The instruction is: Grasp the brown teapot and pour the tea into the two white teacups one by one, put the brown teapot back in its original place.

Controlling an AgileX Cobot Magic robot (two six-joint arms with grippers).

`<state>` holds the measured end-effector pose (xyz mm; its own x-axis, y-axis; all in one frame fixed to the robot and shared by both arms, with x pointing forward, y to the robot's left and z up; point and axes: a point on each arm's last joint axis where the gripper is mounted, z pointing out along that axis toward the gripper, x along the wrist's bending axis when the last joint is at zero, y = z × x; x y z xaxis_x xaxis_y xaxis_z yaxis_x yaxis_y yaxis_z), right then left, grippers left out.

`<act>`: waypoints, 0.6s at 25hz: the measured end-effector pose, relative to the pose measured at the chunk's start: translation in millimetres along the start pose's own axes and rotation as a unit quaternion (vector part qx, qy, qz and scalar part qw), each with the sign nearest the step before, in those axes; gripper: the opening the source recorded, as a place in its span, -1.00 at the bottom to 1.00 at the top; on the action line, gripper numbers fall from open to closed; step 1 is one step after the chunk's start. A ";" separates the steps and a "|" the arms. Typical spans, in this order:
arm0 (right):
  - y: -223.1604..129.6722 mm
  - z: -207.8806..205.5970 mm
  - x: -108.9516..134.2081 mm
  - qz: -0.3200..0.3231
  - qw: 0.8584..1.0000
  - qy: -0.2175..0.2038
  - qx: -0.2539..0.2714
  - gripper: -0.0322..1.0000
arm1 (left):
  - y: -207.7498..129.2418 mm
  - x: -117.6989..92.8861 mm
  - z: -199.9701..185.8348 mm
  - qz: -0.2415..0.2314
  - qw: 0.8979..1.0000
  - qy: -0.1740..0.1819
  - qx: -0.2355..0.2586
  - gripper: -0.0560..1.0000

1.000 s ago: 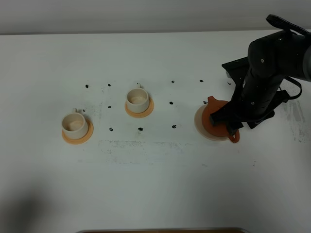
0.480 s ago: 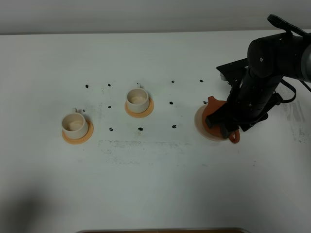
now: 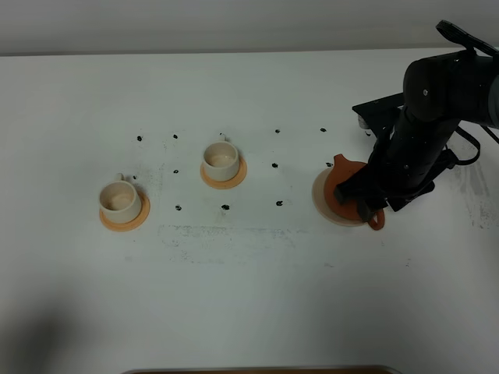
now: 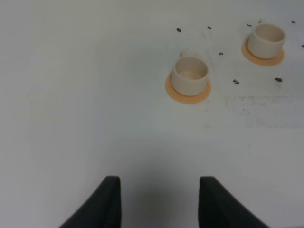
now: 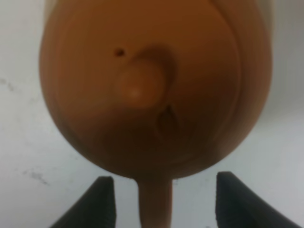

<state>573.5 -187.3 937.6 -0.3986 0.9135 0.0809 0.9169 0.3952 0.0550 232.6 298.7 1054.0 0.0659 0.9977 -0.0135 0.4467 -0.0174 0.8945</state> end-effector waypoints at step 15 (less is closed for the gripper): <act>-0.7 9.6 -3.8 -0.008 1.000 0.003 0.018 -0.40 | 0.0 0.0 0.0 0.000 1.000 0.000 0.000 -0.12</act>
<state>574.5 -190.1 927.6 -0.4126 0.9068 0.0861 0.9108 0.4125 0.0196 232.6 298.7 1054.0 0.0659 0.9977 -0.0135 0.4467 -0.0174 0.8945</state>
